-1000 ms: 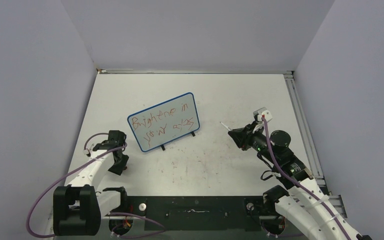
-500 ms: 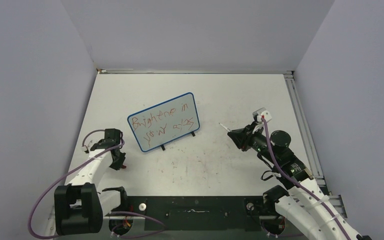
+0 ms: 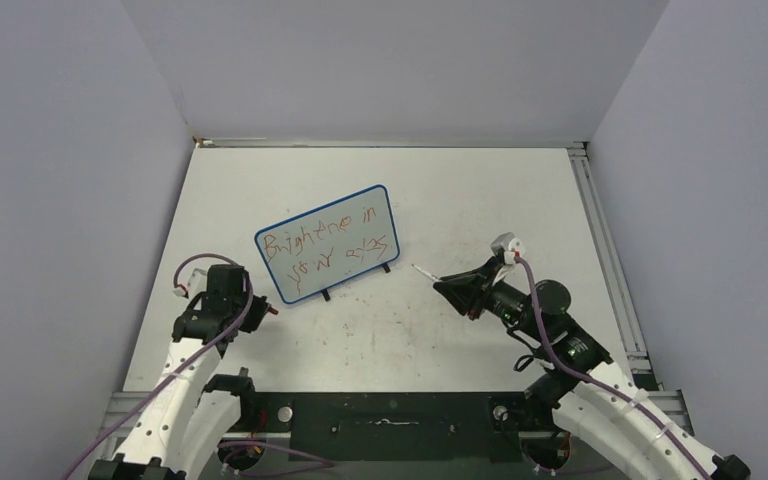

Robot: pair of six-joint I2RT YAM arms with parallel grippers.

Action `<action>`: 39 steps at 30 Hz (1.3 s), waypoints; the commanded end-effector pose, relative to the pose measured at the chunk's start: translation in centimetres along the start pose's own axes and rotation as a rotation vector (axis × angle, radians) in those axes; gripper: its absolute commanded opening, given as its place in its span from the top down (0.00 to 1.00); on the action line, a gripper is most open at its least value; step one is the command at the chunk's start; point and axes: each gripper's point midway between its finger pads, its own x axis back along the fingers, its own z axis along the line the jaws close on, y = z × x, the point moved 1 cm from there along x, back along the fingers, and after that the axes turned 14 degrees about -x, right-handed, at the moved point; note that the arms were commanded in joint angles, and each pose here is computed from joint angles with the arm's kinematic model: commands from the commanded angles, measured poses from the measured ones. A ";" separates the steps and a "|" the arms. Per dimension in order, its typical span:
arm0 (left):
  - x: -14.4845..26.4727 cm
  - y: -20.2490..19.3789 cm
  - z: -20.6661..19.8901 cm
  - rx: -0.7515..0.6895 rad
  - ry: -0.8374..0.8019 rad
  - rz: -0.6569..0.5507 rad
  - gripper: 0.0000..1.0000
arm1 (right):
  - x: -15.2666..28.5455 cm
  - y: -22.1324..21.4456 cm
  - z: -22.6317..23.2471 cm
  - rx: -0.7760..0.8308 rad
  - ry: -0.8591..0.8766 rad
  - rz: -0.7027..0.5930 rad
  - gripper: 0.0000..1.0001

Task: Write a sentence on the whiteboard
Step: Pick up the pen cap from the corner of the board, then insert the whiteboard marker without the cap into the pen cap.

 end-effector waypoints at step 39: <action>-0.1 -12.8 -5.4 0.242 -0.383 0.326 1.00 | -10.6 -18.9 7.9 0.148 -0.129 0.299 0.95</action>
